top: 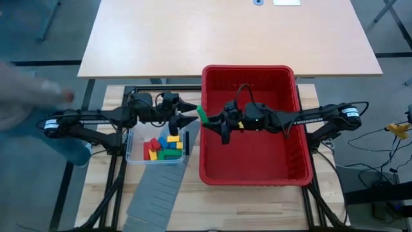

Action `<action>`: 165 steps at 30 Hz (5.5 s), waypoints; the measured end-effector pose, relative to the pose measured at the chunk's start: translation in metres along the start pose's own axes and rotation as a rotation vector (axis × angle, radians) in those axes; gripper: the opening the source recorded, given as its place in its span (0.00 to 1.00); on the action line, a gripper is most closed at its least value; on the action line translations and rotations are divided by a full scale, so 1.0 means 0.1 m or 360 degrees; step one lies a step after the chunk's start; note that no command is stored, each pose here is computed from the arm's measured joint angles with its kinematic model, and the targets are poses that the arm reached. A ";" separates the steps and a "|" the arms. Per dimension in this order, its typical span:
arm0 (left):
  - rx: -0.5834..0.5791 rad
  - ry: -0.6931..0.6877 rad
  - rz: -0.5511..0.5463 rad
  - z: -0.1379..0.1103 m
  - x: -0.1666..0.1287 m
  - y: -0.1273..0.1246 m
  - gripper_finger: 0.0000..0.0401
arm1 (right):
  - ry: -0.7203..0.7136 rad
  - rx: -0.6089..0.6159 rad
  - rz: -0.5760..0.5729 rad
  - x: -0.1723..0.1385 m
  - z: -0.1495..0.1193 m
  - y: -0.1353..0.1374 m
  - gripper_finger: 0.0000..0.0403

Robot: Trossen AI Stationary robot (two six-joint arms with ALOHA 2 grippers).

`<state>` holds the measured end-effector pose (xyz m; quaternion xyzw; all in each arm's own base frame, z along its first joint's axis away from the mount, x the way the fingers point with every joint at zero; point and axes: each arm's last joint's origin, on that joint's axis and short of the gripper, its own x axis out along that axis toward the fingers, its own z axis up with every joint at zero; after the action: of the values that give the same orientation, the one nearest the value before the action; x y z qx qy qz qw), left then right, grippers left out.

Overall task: Sort blocks
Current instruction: Remove the green block from the red bin, then adjust the red bin

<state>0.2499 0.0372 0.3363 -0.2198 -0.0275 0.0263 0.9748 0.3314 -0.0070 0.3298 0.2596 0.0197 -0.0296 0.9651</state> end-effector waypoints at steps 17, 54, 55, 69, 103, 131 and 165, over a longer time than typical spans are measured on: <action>-0.0068 -0.0167 -0.0095 -0.09 0.29 0.07 0.49 | -0.0017 -0.0020 -0.0006 0.02 0.00 -0.02 0.28; -0.0056 0.0939 0.0420 -0.24 -1.07 0.02 0.27 | -0.0170 -0.0137 -0.0197 -0.29 0.41 -0.24 0.35; -0.0067 0.0995 0.0446 -0.27 -1.08 0.03 0.27 | -0.0159 -0.0144 -0.0214 -0.29 0.41 -0.25 0.35; -0.0105 0.1129 0.0574 -0.68 -1.10 0.24 0.72 | -0.0186 -0.0260 -0.0363 -0.43 0.48 -0.25 0.35; 0.0274 0.0478 0.0346 0.02 -1.16 -0.08 0.01 | 0.0066 -0.0088 -0.1635 -2.11 0.41 -0.29 0.02; 0.0239 0.0498 0.0359 -0.02 -0.89 -0.03 0.29 | 0.0535 0.0583 -0.2163 -2.61 -0.11 -0.45 0.31; 0.0230 0.0536 0.0369 -0.04 -0.91 -0.02 0.26 | 0.0651 0.0813 -0.1719 -1.62 -0.33 -0.68 0.19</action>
<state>0.1595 0.0276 0.3296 -0.1523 0.1631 0.1030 0.9693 0.1644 -0.0412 0.2756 0.4357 0.3244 -0.4662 0.6982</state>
